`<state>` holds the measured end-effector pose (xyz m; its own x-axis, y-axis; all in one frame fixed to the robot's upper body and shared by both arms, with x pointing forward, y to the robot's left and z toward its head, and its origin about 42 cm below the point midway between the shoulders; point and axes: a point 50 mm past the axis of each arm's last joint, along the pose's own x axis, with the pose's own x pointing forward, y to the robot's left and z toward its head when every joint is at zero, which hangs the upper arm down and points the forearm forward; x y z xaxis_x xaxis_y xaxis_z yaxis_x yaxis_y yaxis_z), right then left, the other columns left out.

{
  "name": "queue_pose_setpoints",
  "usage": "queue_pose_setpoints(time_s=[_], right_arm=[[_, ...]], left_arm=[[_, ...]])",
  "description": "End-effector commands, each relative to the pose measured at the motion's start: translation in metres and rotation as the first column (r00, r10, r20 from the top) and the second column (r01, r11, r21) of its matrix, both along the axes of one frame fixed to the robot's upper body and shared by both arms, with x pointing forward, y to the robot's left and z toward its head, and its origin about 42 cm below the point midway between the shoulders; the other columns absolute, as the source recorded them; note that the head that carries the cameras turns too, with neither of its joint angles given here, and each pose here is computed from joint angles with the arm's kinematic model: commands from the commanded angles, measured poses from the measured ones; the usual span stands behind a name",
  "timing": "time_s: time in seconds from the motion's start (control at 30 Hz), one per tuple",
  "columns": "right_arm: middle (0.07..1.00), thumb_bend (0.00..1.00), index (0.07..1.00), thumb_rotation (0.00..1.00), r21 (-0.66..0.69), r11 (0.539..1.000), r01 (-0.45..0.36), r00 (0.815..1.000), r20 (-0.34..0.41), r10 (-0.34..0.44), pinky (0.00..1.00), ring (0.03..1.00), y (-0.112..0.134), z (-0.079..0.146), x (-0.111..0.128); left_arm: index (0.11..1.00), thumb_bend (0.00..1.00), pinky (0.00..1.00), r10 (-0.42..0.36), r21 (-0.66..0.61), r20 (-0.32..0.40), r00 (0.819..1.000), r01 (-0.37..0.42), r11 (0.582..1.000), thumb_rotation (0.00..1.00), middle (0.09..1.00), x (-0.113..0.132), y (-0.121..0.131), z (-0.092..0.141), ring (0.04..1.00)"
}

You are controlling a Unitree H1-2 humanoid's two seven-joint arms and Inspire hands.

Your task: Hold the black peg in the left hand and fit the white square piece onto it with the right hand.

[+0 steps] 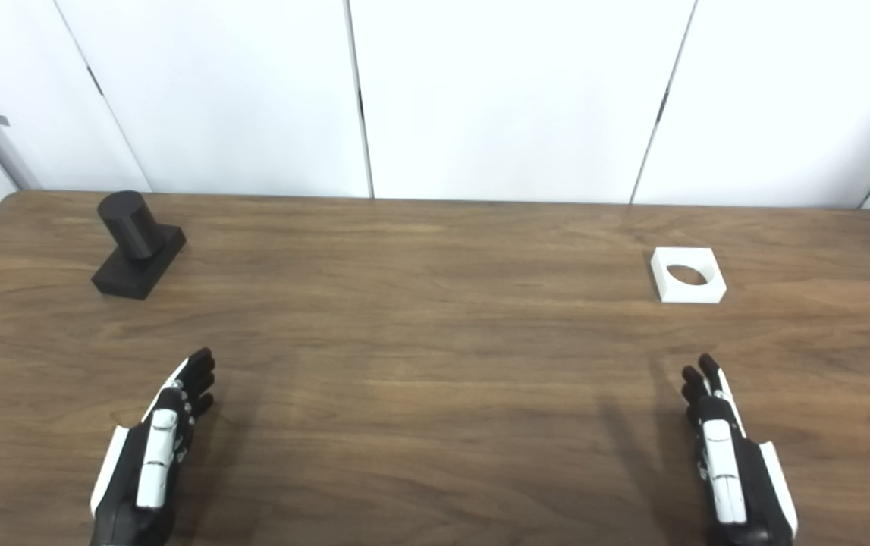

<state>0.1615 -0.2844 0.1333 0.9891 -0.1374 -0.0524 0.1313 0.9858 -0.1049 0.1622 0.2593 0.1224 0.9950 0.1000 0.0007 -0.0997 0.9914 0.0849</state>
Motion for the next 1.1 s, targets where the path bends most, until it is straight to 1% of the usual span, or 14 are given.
queue_pose_setpoints(time_s=[0.0,0.13,0.23,0.5,0.63,0.8,0.9,1.07], right_arm=[[0.956,0.49,0.985,1.00,0.004,1.000,-0.006,0.999,0.031,0.006,1.00,0.972,0.005,0.005,-0.001],[0.953,0.47,0.982,1.00,0.007,1.000,-0.008,0.999,0.037,0.008,1.00,0.971,0.005,0.006,-0.001],[0.957,0.48,0.986,1.00,0.004,1.000,-0.009,0.999,0.035,0.009,1.00,0.972,0.005,0.005,-0.001],[0.963,0.48,0.988,1.00,0.010,1.000,-0.008,0.999,0.031,0.008,1.00,0.978,0.004,0.005,-0.001],[0.961,0.48,0.986,1.00,0.014,1.000,-0.006,0.999,0.033,0.005,1.00,0.977,0.004,0.006,-0.001],[0.962,0.44,0.994,1.00,0.003,1.000,-0.008,0.999,0.038,0.008,1.00,0.969,-0.001,0.006,-0.001],[0.966,0.45,0.994,1.00,0.010,1.000,-0.006,0.999,0.033,0.006,1.00,0.983,-0.004,0.005,0.000],[0.975,0.48,1.000,1.00,0.016,1.000,-0.014,0.999,0.034,0.014,1.00,0.999,-0.009,0.002,0.001]], left_arm=[[0.920,0.55,0.95,0.014,-0.026,0.056,0.998,-0.012,1.000,1.00,0.944,0.000,-0.008,0.006,0.955],[0.916,0.56,0.95,0.017,-0.021,0.050,0.999,-0.016,1.000,1.00,0.943,0.000,-0.009,0.007,0.955],[0.920,0.57,0.95,0.016,-0.025,0.047,0.999,-0.015,1.000,1.00,0.947,-0.001,-0.009,0.007,0.960],[0.919,0.55,0.95,0.014,-0.020,0.049,0.999,-0.013,1.000,1.00,0.945,-0.001,-0.009,0.007,0.956],[0.924,0.57,0.96,0.013,-0.019,0.044,0.999,-0.012,1.000,1.00,0.950,-0.001,-0.010,0.008,0.964],[0.915,0.56,0.94,0.015,-0.011,0.046,0.999,-0.014,1.000,1.00,0.939,-0.002,-0.015,0.006,0.946],[0.908,0.57,0.94,0.018,-0.010,0.034,0.999,-0.018,1.000,1.00,0.933,-0.001,-0.020,0.005,0.938],[0.911,0.56,0.92,0.009,-0.003,0.025,1.000,-0.009,1.000,1.00,0.937,-0.001,-0.028,0.003,0.929]])
